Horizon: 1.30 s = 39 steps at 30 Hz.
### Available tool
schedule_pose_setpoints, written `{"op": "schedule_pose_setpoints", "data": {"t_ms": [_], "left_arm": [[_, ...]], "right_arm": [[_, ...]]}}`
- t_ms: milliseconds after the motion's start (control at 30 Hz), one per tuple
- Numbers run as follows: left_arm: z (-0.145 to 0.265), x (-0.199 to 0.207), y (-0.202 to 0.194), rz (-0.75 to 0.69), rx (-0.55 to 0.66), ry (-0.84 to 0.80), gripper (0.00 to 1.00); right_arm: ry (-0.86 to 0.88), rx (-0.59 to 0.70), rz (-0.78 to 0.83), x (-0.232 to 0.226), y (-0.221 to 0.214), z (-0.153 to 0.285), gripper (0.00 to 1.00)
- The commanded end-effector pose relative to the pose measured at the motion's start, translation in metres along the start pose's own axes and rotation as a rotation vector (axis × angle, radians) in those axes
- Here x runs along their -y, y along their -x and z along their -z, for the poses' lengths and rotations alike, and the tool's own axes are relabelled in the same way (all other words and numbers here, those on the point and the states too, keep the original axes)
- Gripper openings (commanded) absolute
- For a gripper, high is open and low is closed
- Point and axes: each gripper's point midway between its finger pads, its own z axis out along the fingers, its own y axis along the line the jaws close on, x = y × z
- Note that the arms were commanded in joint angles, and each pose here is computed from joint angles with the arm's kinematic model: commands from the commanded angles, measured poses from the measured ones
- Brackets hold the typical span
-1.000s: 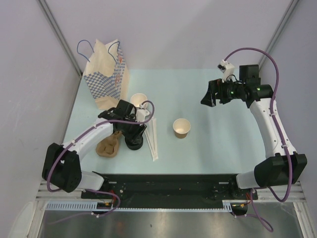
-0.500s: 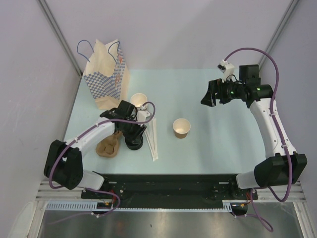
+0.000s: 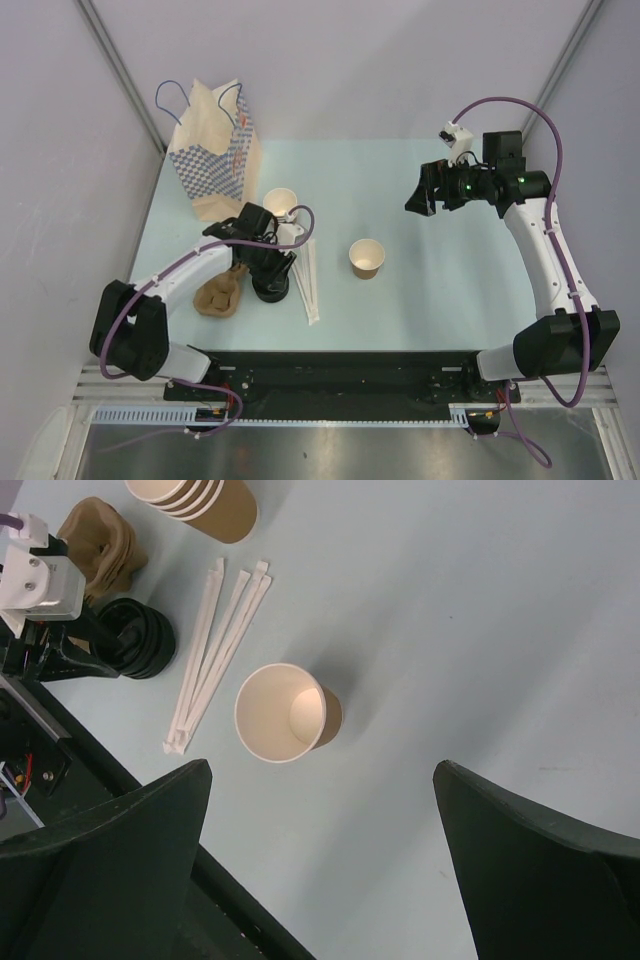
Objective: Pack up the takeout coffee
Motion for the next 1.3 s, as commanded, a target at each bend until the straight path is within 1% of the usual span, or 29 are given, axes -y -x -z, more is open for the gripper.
{"op": "schedule_pose_setpoints", "data": {"t_ms": [0,133,233,267,333,367,533,567,633,1033,1100,1200,1267], "left_arm": [[-0.004,0.0,0.0,0.011,-0.001,-0.017,0.42],[-0.007,0.0,-0.003,0.014,-0.014,-0.024,0.4],[-0.006,0.0,-0.002,0.01,-0.008,-0.023,0.34],[-0.006,0.001,-0.002,0.01,-0.008,-0.024,0.3],[-0.004,0.002,-0.001,0.01,-0.007,-0.027,0.26],[-0.003,0.001,0.001,0.009,0.0,-0.025,0.22],[0.005,0.006,0.005,0.012,0.018,-0.031,0.08],[0.006,0.006,0.005,0.014,0.021,-0.032,0.03],[0.009,0.007,0.005,0.018,0.026,-0.029,0.0],[0.038,0.009,0.02,0.029,0.143,0.02,0.0],[0.049,0.013,0.029,0.013,0.179,0.012,0.0],[0.067,0.025,0.049,-0.048,0.267,-0.026,0.0],[0.088,0.042,0.069,-0.118,0.364,-0.073,0.0]], "right_arm": [[0.015,0.033,0.012,-0.004,0.008,0.003,1.0],[0.015,0.033,0.015,-0.004,0.008,0.003,1.0],[0.017,0.032,0.012,-0.004,0.007,0.003,1.0],[0.019,0.033,0.01,-0.004,0.007,0.003,1.0],[0.02,0.03,0.009,-0.004,0.007,0.002,1.0],[0.021,0.032,0.007,-0.004,0.007,0.003,1.0],[0.04,0.037,0.005,-0.008,0.009,0.002,1.0],[0.051,0.036,0.005,-0.01,0.009,0.001,1.0],[0.065,0.037,0.007,-0.013,0.009,0.0,1.0],[0.177,0.019,0.023,-0.045,0.01,-0.02,1.0],[0.198,0.014,0.013,-0.051,0.01,-0.023,1.0],[0.238,0.023,-0.019,-0.059,0.014,-0.023,1.0],[0.293,0.044,-0.019,-0.07,0.019,-0.019,1.0]]}}
